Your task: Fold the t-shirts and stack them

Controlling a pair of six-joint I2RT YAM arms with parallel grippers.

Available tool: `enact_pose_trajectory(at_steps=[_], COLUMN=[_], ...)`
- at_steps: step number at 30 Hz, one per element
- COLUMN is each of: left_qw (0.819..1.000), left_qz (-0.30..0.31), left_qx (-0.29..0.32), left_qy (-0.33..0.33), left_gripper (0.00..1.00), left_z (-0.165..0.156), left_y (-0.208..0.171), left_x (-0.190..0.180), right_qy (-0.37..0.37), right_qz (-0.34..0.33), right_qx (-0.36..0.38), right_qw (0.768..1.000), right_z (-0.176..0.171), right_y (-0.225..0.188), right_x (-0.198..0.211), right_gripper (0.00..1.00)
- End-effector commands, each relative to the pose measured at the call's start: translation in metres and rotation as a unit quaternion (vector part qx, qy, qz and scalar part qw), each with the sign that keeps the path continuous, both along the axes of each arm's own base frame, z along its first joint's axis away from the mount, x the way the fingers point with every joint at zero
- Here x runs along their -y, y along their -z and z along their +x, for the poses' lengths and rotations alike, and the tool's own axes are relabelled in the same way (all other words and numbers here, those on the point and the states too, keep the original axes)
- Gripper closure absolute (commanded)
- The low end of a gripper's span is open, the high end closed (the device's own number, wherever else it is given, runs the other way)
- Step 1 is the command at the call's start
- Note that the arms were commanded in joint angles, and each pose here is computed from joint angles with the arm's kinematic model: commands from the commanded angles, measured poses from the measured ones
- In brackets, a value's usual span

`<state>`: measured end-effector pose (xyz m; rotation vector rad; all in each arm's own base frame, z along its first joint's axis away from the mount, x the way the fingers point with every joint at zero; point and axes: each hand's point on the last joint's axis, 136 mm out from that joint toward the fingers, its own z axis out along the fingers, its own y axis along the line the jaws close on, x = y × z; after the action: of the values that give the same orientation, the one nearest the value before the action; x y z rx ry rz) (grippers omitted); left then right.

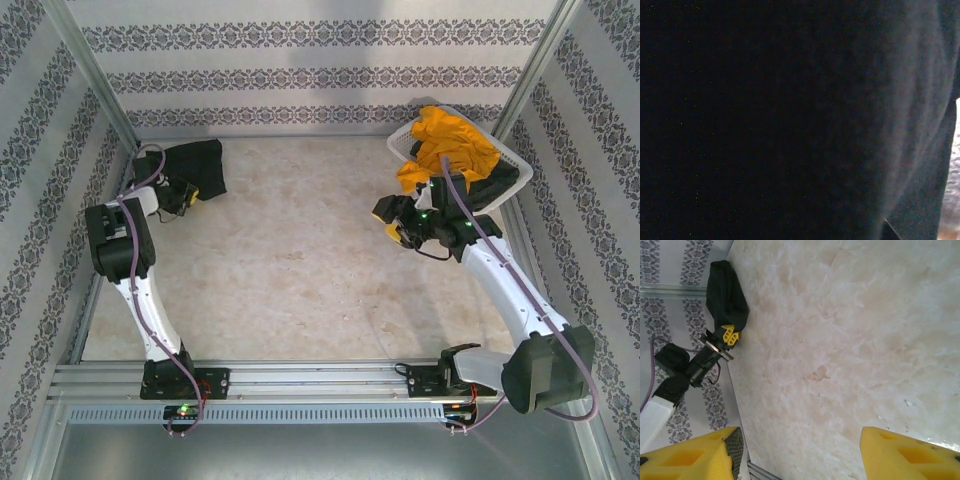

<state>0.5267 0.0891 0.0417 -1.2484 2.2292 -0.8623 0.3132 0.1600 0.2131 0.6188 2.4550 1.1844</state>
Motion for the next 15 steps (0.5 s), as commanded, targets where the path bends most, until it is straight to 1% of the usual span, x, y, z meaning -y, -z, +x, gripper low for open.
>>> enact_pose_trajectory(at_steps=[1,3,4,7,8,9,10,11,12,13,14,15], left_qw=[0.991,0.989,0.990,0.994,0.995,0.996,0.996,0.997,0.997,0.998,0.998,0.998], left_qz=[0.045,0.076,0.078,0.052,0.047,0.044,0.044,0.044,0.044,0.045,0.048,0.052], left_qx=[-0.056,-0.071,-0.072,-0.043,-0.036,-0.028,-0.021,-0.014,-0.003,0.011,0.021,0.034], left_qy=[0.111,0.105,0.095,0.082,0.080,0.079,0.074,0.069,0.059,0.048,0.037,0.022], left_gripper=[1.00,1.00,1.00,0.95,0.90,0.77,0.62,0.50,0.35,0.01,0.00,0.00], left_z=[-0.033,-0.036,-0.036,-0.024,-0.021,-0.017,-0.015,-0.015,-0.015,-0.017,-0.021,-0.027], left_y=[0.016,0.015,0.013,0.000,-0.005,-0.013,-0.022,-0.031,-0.044,-0.058,-0.072,-0.089], left_x=[0.004,-0.013,-0.019,-0.019,-0.016,-0.013,-0.010,-0.008,-0.004,-0.002,0.001,0.003], right_qy=[-0.023,-0.030,-0.031,-0.039,-0.040,-0.043,-0.045,-0.046,-0.048,-0.047,-0.044,-0.043], right_qz=[0.013,0.017,0.018,0.026,0.027,0.030,0.036,0.039,0.044,0.045,0.044,0.045], right_qx=[0.022,0.031,0.032,0.050,0.056,0.066,0.077,0.087,0.098,0.109,0.119,0.133], right_qw=[0.999,0.999,0.999,0.998,0.997,0.996,0.995,0.994,0.993,0.992,0.991,0.989], right_z=[0.003,0.005,0.006,0.008,0.009,0.010,0.012,0.013,0.014,0.016,0.017,0.018], right_y=[-0.003,-0.006,-0.005,-0.012,-0.014,-0.018,-0.023,-0.027,-0.034,-0.040,-0.045,-0.053], right_x=[-0.011,-0.015,-0.016,-0.021,-0.021,-0.023,-0.024,-0.025,-0.026,-0.026,-0.025,-0.024], right_gripper=[0.36,0.36,0.36,0.36,0.36,0.36,0.35,0.34,0.32,0.30,0.04,0.02])
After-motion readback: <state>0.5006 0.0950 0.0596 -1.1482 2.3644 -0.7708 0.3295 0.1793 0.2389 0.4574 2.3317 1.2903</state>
